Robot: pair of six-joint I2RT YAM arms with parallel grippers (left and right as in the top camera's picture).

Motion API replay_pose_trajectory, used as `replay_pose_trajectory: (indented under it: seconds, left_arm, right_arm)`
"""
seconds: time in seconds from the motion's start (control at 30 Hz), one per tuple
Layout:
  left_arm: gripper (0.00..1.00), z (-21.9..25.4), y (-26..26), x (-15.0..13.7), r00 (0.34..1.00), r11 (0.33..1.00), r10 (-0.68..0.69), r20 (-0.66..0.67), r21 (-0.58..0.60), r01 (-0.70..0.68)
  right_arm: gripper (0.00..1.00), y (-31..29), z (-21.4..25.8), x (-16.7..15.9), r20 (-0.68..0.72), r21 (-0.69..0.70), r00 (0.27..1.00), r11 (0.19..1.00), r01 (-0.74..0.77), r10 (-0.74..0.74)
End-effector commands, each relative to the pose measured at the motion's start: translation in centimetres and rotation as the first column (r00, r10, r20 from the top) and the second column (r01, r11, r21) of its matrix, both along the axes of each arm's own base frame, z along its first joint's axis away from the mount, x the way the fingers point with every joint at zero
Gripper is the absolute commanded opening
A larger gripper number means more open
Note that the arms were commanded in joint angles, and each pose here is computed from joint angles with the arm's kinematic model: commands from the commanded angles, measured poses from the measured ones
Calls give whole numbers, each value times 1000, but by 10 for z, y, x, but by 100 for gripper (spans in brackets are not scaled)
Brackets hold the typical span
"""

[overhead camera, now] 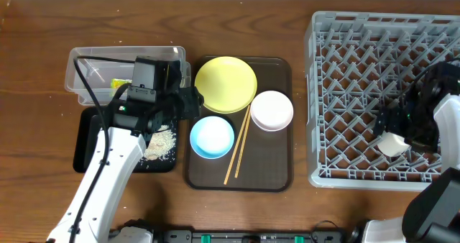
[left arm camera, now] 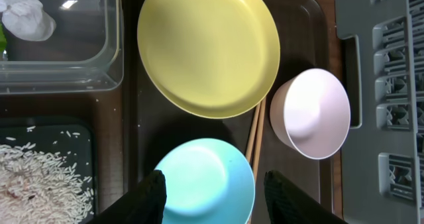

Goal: Sort waste into correct bins and load items into the dishwasher rack
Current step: 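Reach the right gripper to the pink bowl and grasp its rim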

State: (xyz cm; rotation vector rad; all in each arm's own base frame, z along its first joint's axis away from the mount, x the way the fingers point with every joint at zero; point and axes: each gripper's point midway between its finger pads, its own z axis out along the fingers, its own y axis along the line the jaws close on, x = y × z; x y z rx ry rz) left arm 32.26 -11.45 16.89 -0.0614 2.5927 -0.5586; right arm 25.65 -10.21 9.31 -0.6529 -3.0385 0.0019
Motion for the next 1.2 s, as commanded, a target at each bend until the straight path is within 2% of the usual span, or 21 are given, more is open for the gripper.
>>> replay_pose_trajectory:
  seconds: [0.0,0.13,0.23,0.37,0.47,0.57,0.7,0.8,0.87,1.03,1.17]
  left_arm:
    - [52,2,4,1,1000,1000,4,8,12,-4]
    - [52,2,4,0,1000,1000,4,7,12,-4]
    - [53,1,4,-1,1000,1000,4,0,13,-4]
    - [57,-1,5,-3,1000,1000,7,-10,21,-7]
    - [58,-8,17,-7,998,996,52,-38,79,-49]
    - [58,-20,47,-17,970,960,225,-96,192,-204]
    - [59,-27,73,-31,918,898,376,-128,294,-327]
    - [60,-28,75,-33,911,892,390,-133,301,-337]
    - [60,-28,75,-33,911,892,390,-133,301,-337]
    - [60,-28,74,-33,911,892,389,-134,301,-337]
    - [61,-28,74,-33,911,892,389,-133,301,-337]
  right_arm:
    - [99,-4,26,17,78,-5,997,1000,13,-12]
    - [99,-5,66,40,207,-34,978,999,-1,8]
    - [99,14,99,66,365,13,929,998,-69,60]
    - [98,76,138,101,604,131,772,931,-341,198]
    - [96,115,148,112,670,136,689,866,-481,277]
    - [95,155,143,116,676,88,623,797,-598,394]
    - [94,191,123,120,613,5,593,748,-664,522]
    - [93,216,102,122,552,-41,574,706,-707,605]
    - [88,230,86,122,508,-53,570,684,-728,646]
    - [81,247,40,125,392,-47,638,707,-706,663]
    - [70,258,3,122,317,-1,668,705,-710,673]
